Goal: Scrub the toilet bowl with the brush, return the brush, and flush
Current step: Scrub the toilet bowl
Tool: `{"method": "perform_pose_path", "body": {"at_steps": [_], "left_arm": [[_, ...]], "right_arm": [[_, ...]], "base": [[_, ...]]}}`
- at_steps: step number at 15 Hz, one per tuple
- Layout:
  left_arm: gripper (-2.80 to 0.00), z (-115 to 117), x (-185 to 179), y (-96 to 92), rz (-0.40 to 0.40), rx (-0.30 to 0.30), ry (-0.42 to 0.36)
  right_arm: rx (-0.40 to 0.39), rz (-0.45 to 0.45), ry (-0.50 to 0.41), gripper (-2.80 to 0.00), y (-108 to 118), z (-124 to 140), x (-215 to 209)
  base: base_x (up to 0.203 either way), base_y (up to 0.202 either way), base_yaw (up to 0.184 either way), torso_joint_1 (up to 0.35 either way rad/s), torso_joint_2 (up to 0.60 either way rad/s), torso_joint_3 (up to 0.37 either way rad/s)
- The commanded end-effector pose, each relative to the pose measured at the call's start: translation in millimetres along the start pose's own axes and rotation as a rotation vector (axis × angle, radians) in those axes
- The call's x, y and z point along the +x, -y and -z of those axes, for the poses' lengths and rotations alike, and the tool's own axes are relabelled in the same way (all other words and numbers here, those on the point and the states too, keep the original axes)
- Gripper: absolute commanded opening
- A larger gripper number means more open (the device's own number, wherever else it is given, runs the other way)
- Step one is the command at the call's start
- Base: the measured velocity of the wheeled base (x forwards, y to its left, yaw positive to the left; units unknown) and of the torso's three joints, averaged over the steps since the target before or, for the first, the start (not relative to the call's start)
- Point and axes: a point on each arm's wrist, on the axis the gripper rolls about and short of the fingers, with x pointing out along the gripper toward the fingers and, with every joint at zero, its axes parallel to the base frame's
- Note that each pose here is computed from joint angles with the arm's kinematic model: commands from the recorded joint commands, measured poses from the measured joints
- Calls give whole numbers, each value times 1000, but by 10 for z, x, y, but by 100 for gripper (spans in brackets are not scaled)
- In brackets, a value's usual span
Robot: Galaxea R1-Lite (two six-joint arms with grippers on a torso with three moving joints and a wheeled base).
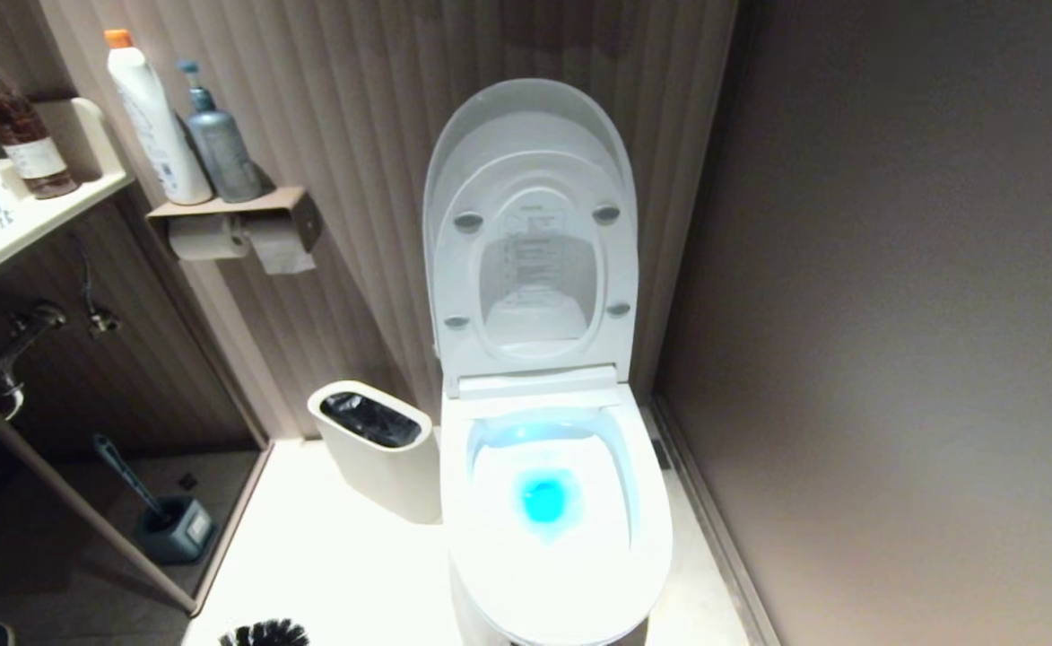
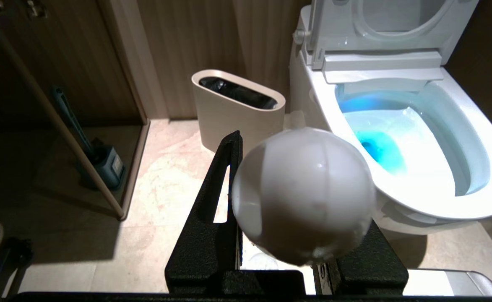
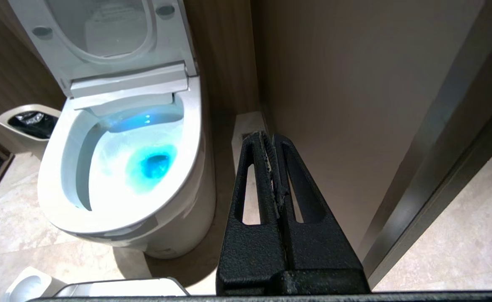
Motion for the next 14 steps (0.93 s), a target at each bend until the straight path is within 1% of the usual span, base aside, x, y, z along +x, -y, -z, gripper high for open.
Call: {"method": "perform_pose_path", "body": {"at_steps": [1,11,14], "left_arm": [[-280,1,1,0,0,-1,-2],[-280,1,1,0,0,0,-2],[-280,2,4,0,0,0,3]], "right_arm": [[0,0,-1,-280,0,1,0],[0,0,0,-280,0,0,0],[0,0,1,-280,0,-1,0]], "base": [[0,0,0,2,-2,-197],[0,0,0,3,1,-196],[0,0,0,2,5,-60]]}}
